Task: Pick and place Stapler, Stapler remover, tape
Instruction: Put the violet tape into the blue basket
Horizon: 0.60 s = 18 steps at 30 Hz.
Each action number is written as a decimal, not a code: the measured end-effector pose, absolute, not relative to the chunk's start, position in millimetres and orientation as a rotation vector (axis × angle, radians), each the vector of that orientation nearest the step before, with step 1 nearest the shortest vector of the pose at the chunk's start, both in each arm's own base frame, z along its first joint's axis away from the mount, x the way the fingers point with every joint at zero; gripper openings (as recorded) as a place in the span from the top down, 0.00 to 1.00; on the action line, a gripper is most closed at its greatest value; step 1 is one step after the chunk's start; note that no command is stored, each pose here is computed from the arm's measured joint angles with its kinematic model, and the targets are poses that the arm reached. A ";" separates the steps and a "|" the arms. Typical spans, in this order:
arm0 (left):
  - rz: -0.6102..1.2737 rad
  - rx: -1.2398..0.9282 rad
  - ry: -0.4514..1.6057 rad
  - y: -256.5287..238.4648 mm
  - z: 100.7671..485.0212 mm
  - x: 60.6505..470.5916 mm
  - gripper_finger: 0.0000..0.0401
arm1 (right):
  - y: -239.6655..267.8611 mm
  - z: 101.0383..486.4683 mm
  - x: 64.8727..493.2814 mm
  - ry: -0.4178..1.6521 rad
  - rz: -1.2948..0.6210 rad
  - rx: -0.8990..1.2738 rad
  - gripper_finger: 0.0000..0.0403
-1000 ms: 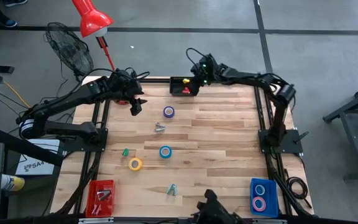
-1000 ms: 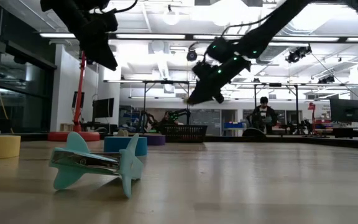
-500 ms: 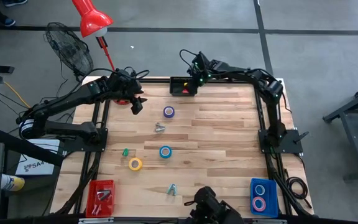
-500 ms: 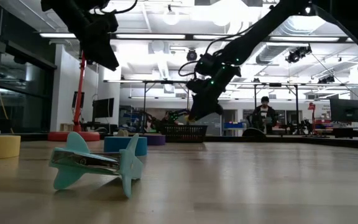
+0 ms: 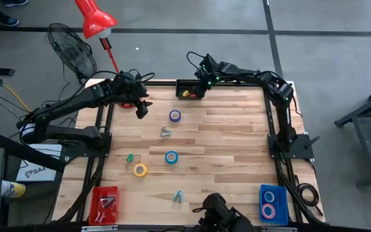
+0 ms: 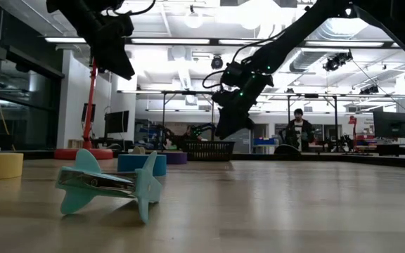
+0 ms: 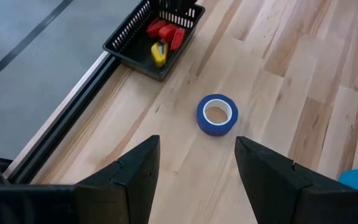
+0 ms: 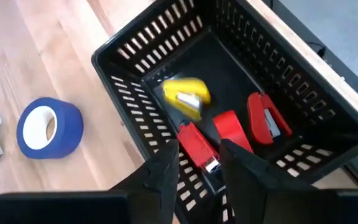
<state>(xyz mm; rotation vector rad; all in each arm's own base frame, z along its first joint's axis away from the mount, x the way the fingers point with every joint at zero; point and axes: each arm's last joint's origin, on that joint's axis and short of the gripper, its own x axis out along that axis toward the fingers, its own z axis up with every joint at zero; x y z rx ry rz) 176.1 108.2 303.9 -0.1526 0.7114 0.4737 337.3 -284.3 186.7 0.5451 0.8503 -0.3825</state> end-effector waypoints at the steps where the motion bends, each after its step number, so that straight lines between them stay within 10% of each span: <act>1: 0.471 -0.146 0.712 108.2 304.0 176.2 0.49 | -283.9 188.8 335.9 0.854 -0.381 0.542 0.71; 18: 0.221 0.002 0.756 128.2 273.8 217.4 0.49 | -269.8 259.1 294.9 0.915 -0.425 0.318 0.64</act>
